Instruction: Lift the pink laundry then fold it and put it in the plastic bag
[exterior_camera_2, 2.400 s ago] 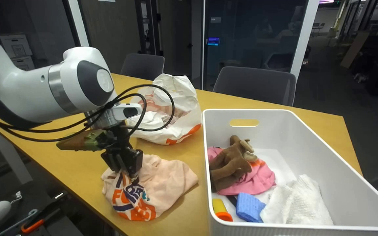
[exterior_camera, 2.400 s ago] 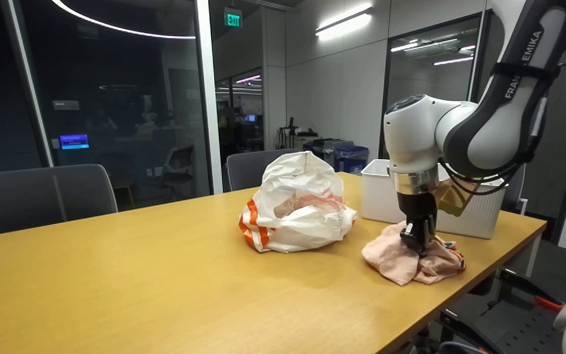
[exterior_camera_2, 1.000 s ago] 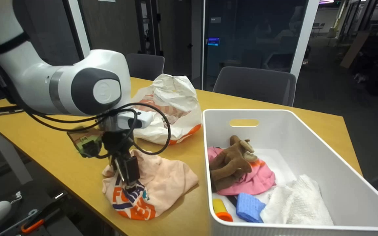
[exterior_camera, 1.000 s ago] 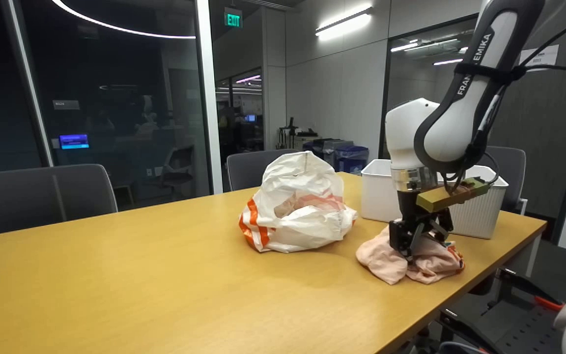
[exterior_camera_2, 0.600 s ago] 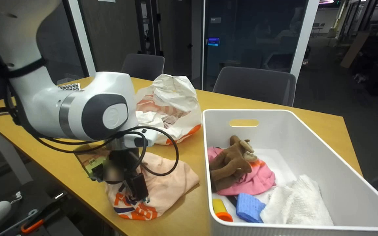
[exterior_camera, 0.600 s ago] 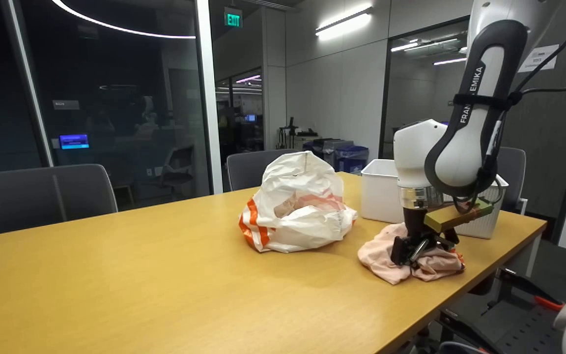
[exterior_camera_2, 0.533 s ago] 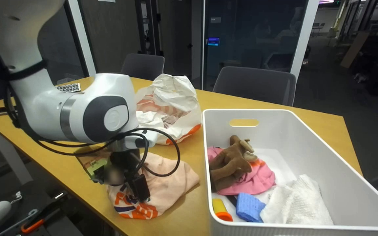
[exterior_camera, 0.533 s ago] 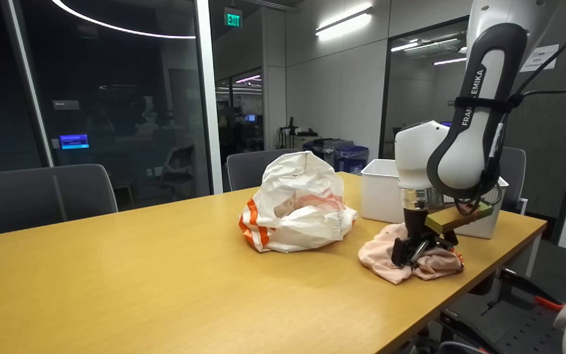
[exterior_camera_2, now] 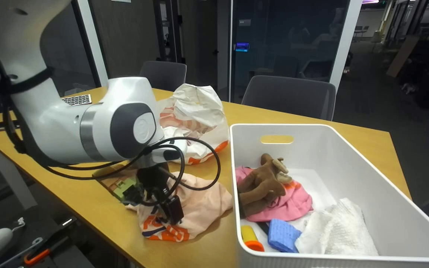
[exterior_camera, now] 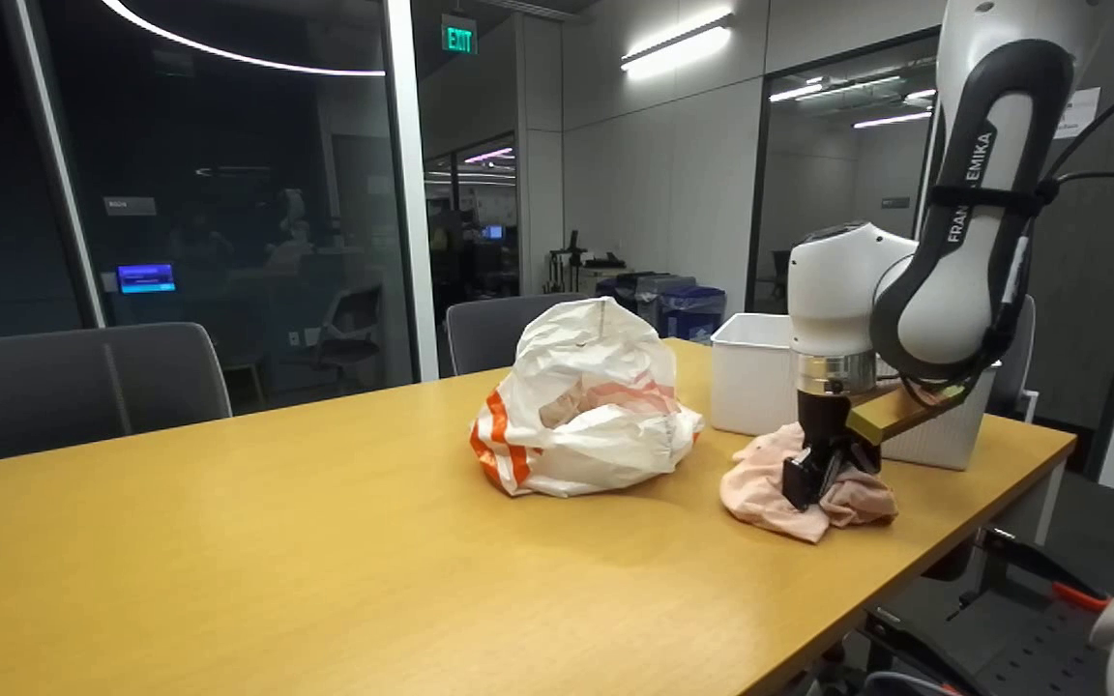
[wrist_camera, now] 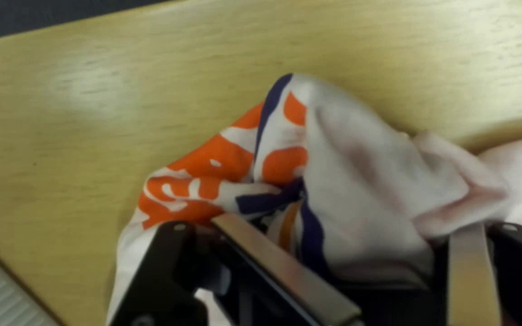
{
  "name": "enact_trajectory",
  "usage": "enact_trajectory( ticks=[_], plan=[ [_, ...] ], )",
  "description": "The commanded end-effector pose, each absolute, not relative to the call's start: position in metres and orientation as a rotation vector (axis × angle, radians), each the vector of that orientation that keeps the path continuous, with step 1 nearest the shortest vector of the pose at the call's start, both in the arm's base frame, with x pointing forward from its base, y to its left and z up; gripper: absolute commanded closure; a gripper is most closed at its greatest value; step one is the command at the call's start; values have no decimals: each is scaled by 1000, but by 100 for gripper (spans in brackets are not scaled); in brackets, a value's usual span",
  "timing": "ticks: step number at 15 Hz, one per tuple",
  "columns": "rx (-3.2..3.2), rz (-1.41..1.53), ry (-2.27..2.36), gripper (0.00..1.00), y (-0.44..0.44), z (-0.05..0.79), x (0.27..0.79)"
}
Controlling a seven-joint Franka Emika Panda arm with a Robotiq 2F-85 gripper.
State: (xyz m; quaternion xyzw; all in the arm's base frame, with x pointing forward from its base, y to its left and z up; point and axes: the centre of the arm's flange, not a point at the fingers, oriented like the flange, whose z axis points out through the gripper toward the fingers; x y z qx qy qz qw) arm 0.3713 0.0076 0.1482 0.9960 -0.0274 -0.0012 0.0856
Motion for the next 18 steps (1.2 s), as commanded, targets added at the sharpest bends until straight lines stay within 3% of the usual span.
enact_trajectory(
  ticks=[1, 10, 18],
  plan=[
    [2854, 202, -5, 100, 31, 201, 344],
    [2503, 703, 100, 100, 142, 306, 337],
    [2199, 919, 291, 100, 260, 304, 360]
  ],
)
